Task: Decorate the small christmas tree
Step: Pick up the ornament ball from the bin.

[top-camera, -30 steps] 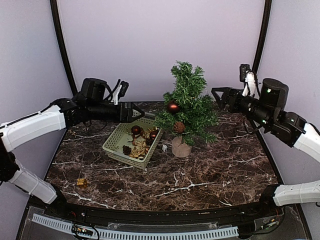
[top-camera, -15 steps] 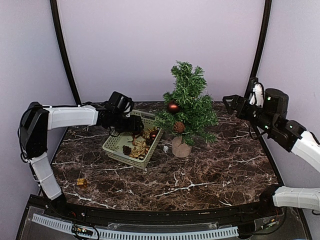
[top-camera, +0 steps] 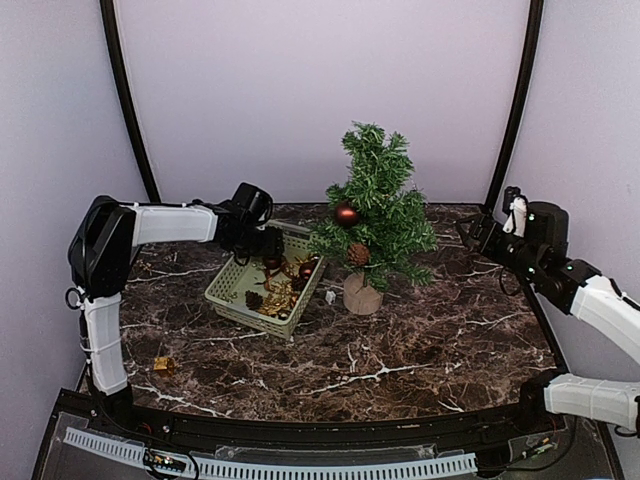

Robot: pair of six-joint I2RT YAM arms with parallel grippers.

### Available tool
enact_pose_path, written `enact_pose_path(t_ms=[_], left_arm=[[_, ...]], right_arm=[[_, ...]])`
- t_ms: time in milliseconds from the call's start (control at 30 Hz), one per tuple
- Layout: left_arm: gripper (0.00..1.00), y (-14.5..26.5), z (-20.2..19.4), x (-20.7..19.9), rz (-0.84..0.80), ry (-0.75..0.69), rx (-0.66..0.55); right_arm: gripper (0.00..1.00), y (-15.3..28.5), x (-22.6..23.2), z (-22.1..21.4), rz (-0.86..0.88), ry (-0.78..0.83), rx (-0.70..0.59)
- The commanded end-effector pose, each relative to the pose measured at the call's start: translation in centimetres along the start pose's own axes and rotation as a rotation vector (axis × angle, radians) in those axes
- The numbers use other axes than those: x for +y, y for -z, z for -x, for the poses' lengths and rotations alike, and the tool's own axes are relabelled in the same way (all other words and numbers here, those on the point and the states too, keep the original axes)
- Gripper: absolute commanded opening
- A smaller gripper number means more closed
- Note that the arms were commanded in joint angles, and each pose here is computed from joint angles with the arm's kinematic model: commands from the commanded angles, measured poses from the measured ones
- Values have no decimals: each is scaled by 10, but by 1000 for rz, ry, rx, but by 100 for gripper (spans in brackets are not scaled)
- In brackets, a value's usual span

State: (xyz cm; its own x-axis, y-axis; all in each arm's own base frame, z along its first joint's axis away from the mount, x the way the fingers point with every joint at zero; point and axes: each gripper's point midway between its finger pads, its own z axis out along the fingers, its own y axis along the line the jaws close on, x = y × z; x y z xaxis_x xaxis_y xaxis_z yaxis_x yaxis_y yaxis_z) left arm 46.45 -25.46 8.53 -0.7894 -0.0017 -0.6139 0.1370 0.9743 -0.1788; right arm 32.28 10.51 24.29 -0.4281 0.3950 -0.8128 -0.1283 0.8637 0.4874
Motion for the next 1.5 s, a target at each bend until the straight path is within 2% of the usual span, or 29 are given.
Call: enact_pose_path(t_ms=[0, 133, 433, 767, 1000, 1167, 1267, 1467], left_arm=[[72, -8, 4, 0, -11, -2, 6], [67, -20, -1, -1, -13, -11, 28], [64, -34, -13, 5, 18, -27, 65], [51, -23, -3, 5, 22, -28, 32], [50, 55, 32, -19, -143, -13, -112], [49, 128, 33, -48, -371, -34, -151], [49, 165, 29, -62, -495, -52, -176], [49, 269, 9, -110, -945, -158, -182]], right_arm=[[91, -1, 8, 11, 62, -32, -45], [91, -3, 7, 12, 62, -33, -42], [90, -5, 5, 11, 59, -39, -38], [90, 3, 9, 18, 70, -36, -55], [88, 13, 18, 26, 96, -23, -67], [86, 26, 39, 38, 182, 19, -86], [86, 37, 60, 43, 283, 63, -84], [85, 71, 122, 45, 618, 175, -58]])
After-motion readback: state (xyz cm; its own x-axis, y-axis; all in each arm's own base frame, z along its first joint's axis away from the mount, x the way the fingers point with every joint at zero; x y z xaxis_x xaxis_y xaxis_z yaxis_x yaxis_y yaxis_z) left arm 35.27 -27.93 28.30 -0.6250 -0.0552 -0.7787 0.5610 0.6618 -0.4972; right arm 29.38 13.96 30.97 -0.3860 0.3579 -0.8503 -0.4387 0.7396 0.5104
